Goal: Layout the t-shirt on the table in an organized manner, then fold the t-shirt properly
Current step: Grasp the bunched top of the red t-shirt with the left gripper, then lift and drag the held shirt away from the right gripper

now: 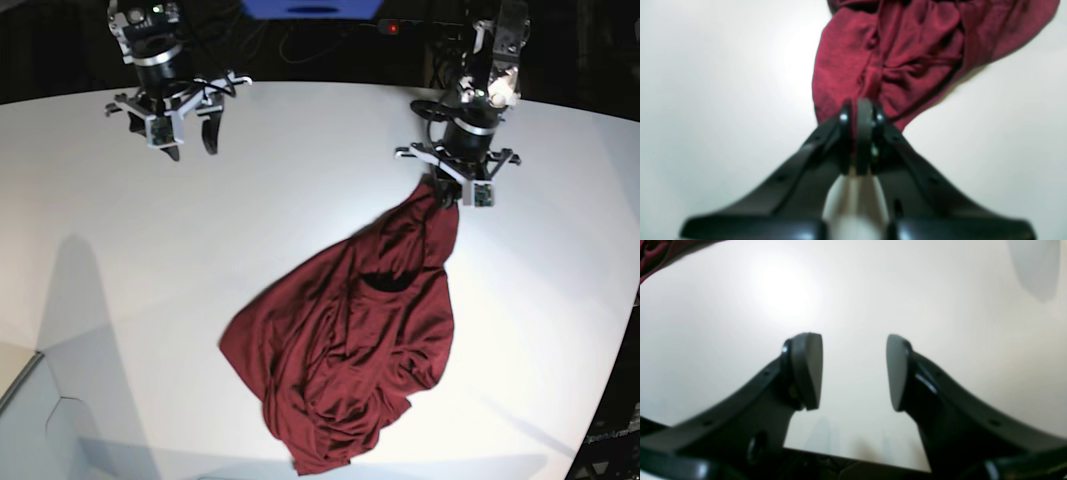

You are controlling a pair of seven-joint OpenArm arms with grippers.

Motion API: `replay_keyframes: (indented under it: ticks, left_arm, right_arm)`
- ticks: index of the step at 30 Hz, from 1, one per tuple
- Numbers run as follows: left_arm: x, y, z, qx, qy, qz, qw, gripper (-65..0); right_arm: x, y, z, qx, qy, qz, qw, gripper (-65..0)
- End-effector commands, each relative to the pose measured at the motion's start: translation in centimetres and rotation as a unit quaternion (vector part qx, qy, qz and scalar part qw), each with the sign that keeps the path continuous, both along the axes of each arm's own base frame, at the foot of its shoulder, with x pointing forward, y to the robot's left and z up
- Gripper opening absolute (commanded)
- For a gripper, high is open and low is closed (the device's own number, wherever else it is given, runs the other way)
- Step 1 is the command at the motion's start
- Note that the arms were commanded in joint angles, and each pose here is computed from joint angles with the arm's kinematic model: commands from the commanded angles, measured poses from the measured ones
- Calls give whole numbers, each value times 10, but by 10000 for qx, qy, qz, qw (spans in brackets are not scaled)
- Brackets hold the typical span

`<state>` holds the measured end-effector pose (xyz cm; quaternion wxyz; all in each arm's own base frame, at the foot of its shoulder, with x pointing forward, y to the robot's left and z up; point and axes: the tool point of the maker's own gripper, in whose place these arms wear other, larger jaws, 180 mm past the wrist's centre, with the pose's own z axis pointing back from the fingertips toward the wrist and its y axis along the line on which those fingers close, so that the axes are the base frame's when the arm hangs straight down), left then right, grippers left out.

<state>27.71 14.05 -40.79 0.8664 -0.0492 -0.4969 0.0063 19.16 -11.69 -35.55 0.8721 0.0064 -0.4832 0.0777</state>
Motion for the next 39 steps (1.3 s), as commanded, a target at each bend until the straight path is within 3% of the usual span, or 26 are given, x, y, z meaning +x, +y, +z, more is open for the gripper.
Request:
replay_keyframes:
  ticks: [1,7,14,19,22,27,34,39]
  left_arm:
    - [6,2,18,18,-311,-7,9995,-645]
    - [12,46,83,175,-1108,605,9919,-645]
    - [1,108,123,574,-1113,1289,9837,-645]
    - [-10,131,117,706,-849,1570,9814,-645]
    - [-22,140,95,718,-465,1686,9820,-645]
    - [-42,147,64,720,31,1769,9816,-645]
    - [-58,161,55,809,237,1928,9776,-632]
    - [-60,169,62,875,154,2024,9753,-460]
  right_arm:
    - [3,1,8,8,-160,45,9999,-340]
    - [8,1,11,8,-237,45,9997,-340]
    - [13,2,14,32,-311,46,9995,-337]
    - [20,21,19,177,-421,260,9986,-336]
    - [27,34,24,279,-496,411,9975,-335]
    - [31,61,18,375,-176,732,9965,-335]
    - [28,81,16,464,-9,963,9943,-335]
    - [27,81,15,462,21,962,9943,-335]
